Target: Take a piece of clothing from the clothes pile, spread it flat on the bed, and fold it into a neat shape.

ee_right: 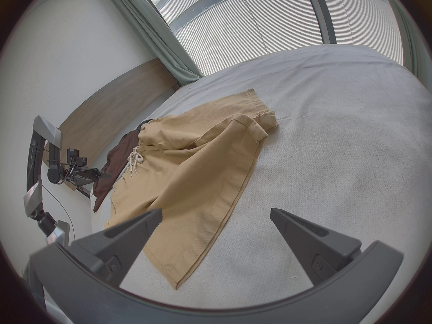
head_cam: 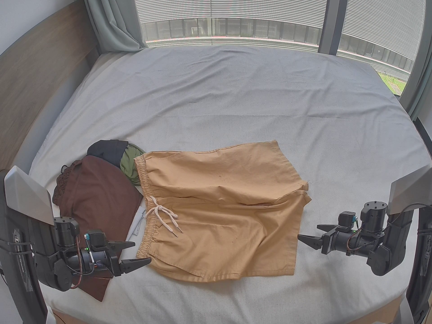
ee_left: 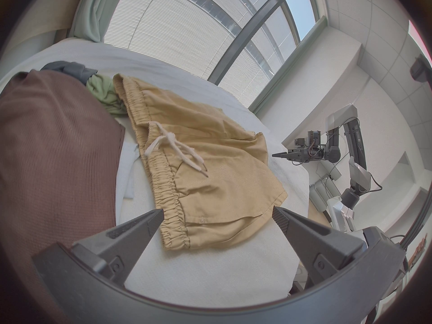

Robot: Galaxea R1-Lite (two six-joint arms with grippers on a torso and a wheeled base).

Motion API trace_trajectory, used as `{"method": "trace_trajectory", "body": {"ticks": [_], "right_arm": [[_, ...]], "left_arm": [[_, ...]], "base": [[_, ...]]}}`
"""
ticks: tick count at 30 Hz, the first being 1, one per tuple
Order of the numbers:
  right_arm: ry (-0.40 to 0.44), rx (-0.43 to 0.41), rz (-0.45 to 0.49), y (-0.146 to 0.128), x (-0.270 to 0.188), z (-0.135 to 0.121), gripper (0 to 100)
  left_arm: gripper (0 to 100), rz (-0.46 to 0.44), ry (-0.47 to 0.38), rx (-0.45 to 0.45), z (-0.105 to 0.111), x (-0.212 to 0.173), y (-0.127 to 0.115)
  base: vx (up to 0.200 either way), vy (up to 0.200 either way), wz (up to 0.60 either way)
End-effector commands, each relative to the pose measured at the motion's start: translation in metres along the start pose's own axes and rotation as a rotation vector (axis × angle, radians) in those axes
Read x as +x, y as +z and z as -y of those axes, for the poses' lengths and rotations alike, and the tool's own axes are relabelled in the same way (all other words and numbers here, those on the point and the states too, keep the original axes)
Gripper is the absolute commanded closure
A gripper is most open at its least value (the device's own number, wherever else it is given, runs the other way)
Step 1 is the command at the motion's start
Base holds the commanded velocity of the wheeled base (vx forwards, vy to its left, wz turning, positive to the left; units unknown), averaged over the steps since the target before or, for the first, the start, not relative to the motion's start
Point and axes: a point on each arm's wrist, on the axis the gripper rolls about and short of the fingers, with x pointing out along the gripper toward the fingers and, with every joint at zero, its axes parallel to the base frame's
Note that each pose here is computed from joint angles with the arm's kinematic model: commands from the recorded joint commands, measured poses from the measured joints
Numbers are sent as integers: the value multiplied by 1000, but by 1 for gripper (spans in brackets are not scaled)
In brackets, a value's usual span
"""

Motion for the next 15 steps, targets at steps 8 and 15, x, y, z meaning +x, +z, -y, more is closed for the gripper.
{"method": "trace_trajectory", "body": {"ticks": [8, 15], "right_arm": [[-1, -3, 3, 0, 1, 0, 0], [0, -1, 4, 1, 2, 1, 0]], "left_arm": [[0, -43, 37, -101, -22, 2, -28], [0, -57, 30, -168, -24, 6, -33]], "base": [[0, 0, 0], [0, 0, 0]]}}
